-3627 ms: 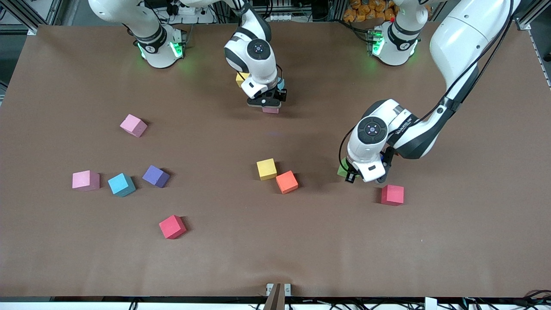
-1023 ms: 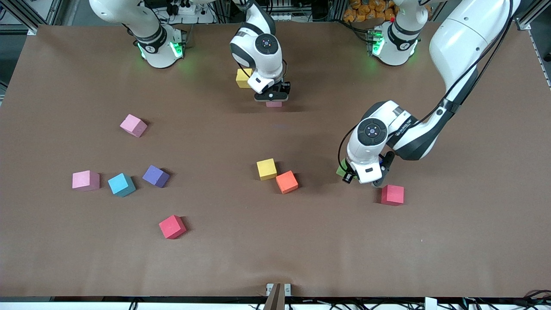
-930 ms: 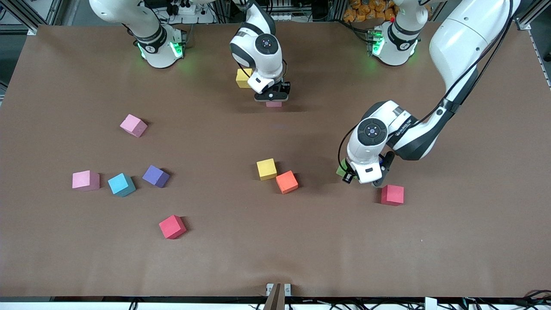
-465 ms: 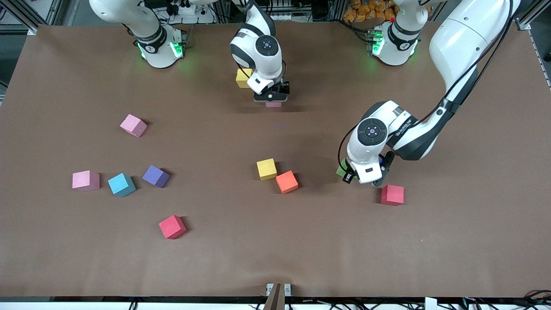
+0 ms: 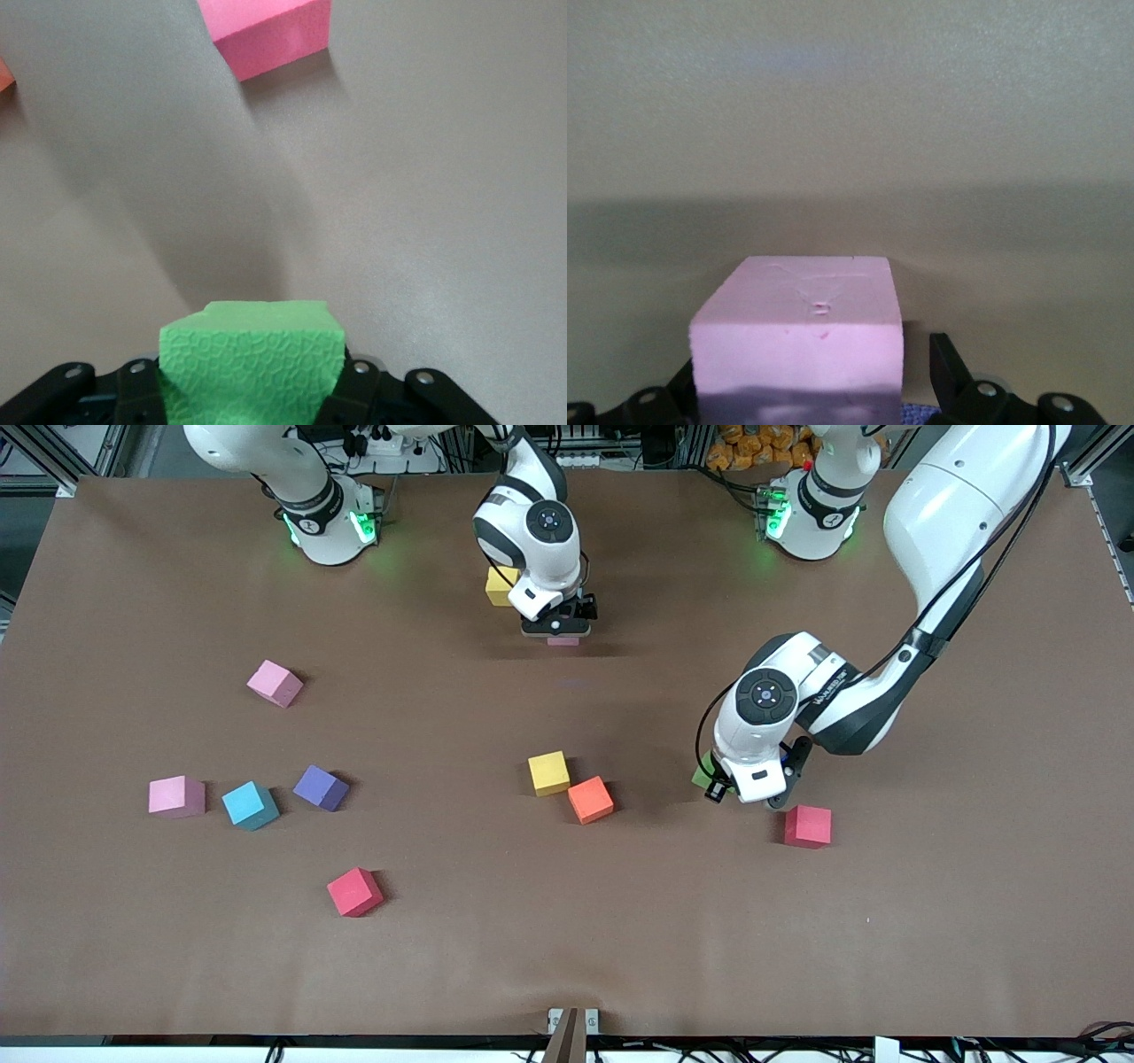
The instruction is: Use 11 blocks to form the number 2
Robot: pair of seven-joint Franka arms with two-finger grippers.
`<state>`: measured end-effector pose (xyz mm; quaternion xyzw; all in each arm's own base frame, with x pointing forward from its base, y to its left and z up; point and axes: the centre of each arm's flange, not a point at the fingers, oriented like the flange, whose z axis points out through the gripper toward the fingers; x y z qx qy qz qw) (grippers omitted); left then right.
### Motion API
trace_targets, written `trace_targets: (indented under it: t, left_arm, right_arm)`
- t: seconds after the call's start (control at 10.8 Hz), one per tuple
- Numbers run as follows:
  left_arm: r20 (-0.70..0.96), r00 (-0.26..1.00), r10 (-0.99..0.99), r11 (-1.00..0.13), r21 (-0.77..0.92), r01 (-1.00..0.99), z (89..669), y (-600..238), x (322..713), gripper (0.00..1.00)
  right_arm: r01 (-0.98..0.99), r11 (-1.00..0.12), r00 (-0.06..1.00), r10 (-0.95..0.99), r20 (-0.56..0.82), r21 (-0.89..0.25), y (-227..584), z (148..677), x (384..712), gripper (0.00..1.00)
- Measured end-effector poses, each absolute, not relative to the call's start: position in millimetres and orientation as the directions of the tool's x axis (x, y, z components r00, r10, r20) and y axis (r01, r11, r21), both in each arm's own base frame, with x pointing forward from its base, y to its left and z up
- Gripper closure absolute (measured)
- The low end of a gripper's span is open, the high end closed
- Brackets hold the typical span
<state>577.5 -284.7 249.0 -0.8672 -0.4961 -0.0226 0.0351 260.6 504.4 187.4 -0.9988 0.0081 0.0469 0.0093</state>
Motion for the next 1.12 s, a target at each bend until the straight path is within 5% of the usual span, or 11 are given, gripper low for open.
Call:
trace_targets:
  t: [0.56, 1.12]
  left_arm:
    - [0.076, 0.706, 0.704, -0.708, -0.017, 0.707, 257.8, -348.6, 549.9, 0.44]
    - [0.217, 0.889, 0.403, -0.91, -0.009, 0.415, 256.2, -465.4, 461.4, 0.44]
  right_arm:
    - [-0.033, -0.999, 0.996, -0.029, -0.087, -0.038, 501.6, 230.2, 272.2, 0.0]
    - [-0.057, -0.995, 0.997, -0.052, -0.062, -0.082, 454.6, 309.4, 301.2, 0.0]
